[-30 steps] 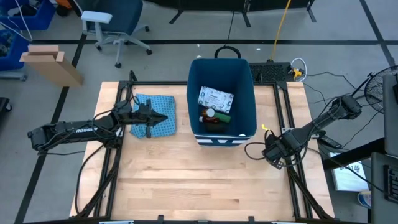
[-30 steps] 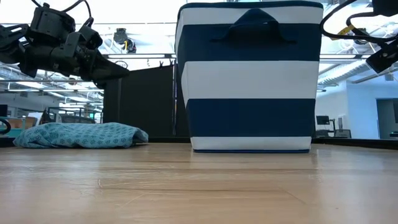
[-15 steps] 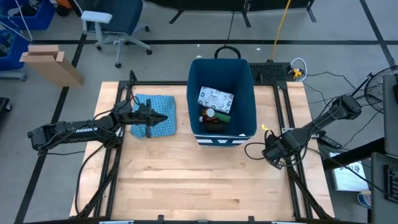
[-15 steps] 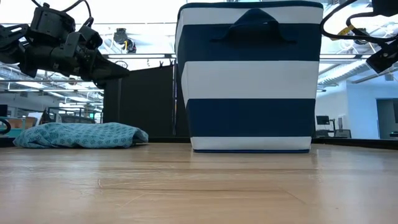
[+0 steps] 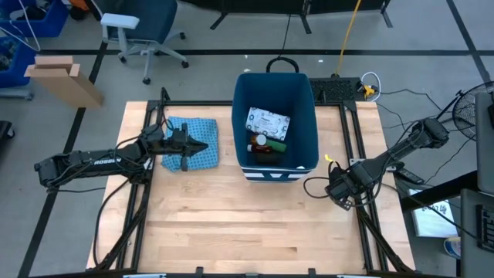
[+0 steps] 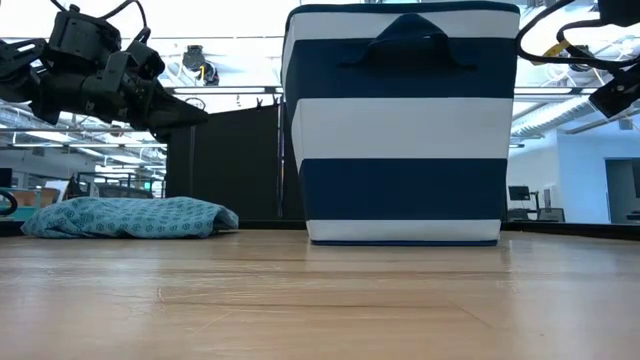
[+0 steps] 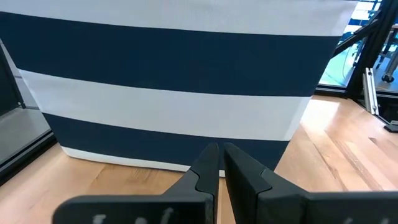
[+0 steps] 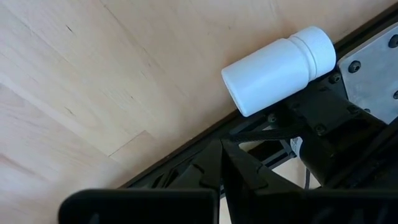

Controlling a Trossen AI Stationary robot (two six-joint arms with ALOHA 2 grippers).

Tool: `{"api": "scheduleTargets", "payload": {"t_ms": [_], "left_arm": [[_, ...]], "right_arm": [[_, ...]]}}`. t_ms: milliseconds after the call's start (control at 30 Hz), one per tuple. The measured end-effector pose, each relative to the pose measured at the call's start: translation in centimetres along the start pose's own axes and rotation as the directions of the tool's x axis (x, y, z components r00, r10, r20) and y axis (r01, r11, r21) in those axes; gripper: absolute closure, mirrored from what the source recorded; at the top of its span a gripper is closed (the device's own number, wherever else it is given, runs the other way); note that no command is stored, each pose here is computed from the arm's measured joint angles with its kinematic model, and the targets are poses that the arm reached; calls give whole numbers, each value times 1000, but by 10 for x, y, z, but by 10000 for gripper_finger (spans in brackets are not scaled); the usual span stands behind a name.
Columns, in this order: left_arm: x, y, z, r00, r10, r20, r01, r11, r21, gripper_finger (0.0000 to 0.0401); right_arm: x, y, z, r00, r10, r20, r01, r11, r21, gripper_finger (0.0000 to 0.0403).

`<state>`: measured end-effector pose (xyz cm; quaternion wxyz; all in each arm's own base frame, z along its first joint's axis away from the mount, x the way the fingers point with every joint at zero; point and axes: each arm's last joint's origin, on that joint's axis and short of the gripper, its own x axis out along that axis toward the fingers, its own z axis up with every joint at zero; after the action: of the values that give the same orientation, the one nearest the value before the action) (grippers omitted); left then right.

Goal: Pick & place medical supplies in basket/bin
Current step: Put the white pill bottle into the blue bin

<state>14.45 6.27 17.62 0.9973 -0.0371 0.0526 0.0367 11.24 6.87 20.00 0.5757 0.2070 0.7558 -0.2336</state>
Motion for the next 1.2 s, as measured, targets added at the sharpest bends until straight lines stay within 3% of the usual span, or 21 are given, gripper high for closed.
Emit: {"api": "scheduleTargets", "payload": {"t_ms": [333, 733, 967, 1200], "left_arm": [[0, -1, -1, 999, -33, -14, 33, 999, -3, 375], [0, -1, -2, 999, -33, -15, 33, 999, 35, 375], [0, 0, -1, 1000, -16, -14, 16, 999, 41, 375], [0, 1, -1, 1000, 20, -6, -20, 998, 54, 375]], "right_arm": [[0, -1, -2, 998, 3, -56, -3, 1000, 0, 403], [5, 5, 2, 998, -39, -57, 51, 973, 225, 403], [18, 16, 12, 983, -171, -72, 184, 943, 277, 403], [36, 20, 20, 883, -449, -134, 468, 835, 290, 403]]}}
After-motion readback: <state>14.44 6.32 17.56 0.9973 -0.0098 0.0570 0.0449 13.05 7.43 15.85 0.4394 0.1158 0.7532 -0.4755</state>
